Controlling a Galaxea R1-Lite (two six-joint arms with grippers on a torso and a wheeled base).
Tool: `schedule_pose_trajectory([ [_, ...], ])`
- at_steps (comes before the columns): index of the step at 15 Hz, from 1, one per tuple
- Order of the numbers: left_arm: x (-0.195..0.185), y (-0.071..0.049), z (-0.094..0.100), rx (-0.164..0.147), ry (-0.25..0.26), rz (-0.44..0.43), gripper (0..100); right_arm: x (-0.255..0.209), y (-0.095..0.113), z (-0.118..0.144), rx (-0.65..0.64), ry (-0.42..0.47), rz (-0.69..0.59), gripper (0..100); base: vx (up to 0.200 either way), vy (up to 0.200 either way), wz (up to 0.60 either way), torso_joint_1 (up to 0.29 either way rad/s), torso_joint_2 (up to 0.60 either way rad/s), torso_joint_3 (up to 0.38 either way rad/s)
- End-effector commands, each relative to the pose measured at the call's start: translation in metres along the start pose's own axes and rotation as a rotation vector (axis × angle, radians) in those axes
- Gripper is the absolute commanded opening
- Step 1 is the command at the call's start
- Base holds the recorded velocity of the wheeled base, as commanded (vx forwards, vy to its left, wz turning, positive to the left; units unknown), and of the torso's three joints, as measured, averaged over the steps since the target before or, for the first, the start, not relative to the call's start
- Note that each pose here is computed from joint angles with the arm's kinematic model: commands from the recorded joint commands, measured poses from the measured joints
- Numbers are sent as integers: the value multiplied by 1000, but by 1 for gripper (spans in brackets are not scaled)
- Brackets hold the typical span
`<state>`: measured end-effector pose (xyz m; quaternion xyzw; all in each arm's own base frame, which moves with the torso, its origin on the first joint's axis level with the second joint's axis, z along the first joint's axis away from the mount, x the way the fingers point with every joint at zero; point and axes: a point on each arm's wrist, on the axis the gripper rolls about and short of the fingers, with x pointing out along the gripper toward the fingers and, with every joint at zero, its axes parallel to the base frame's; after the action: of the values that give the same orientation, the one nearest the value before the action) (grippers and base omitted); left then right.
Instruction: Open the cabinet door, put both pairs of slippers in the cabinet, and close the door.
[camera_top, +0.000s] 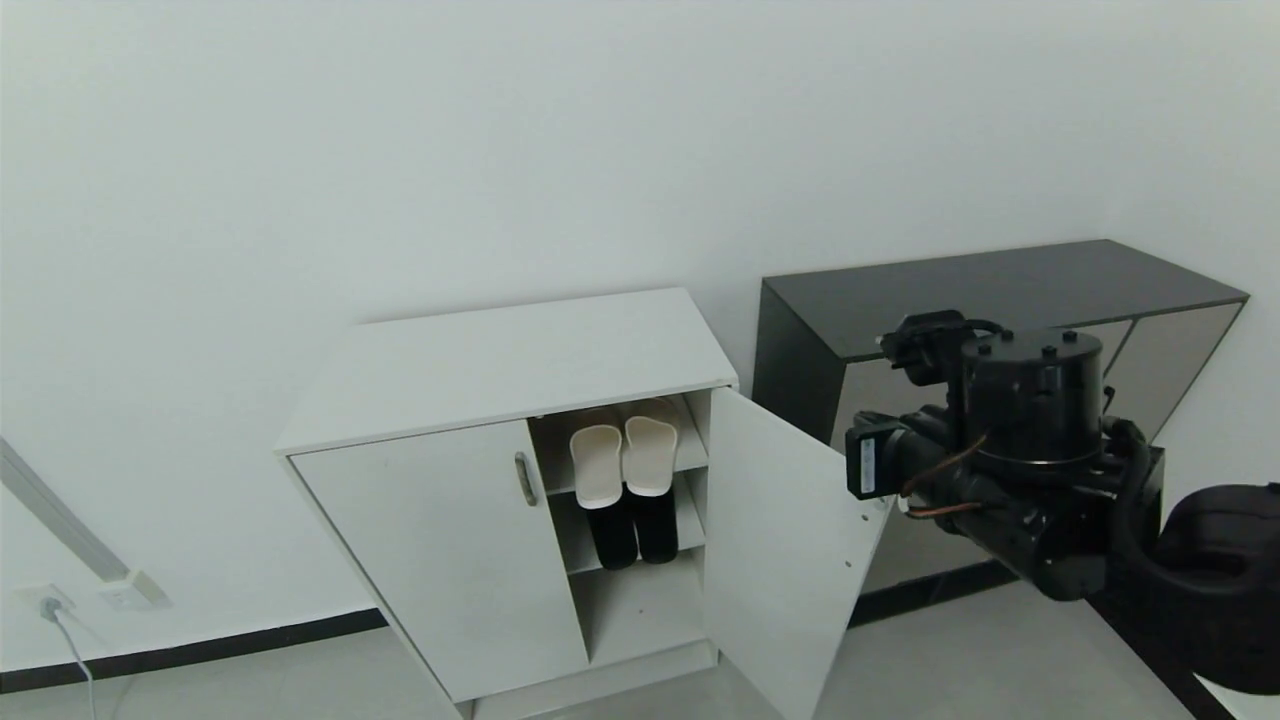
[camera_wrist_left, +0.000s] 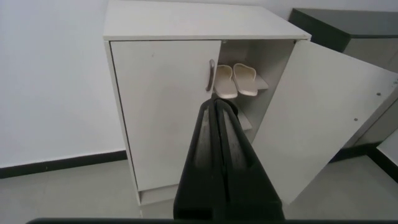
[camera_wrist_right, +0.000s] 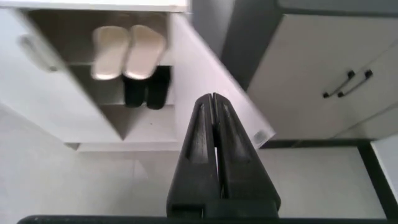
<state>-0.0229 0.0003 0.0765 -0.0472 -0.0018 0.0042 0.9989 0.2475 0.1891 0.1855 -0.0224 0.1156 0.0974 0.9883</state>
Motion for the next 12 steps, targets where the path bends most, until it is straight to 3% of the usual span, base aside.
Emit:
schedule_pose_trajectory([
  [1, 0, 0, 0, -1, 0, 1, 0, 31, -20, 4, 16, 30, -45, 0, 0, 0, 0, 0, 0, 0],
  [4, 0, 0, 0, -1, 0, 1, 0, 62, -29, -1, 27, 71, -67, 0, 0, 0, 0, 0, 0, 0],
  [12, 0, 0, 0, -2, 0, 2, 0, 115, -30, -34, 73, 155, -75, 0, 0, 0, 0, 0, 0, 0],
])
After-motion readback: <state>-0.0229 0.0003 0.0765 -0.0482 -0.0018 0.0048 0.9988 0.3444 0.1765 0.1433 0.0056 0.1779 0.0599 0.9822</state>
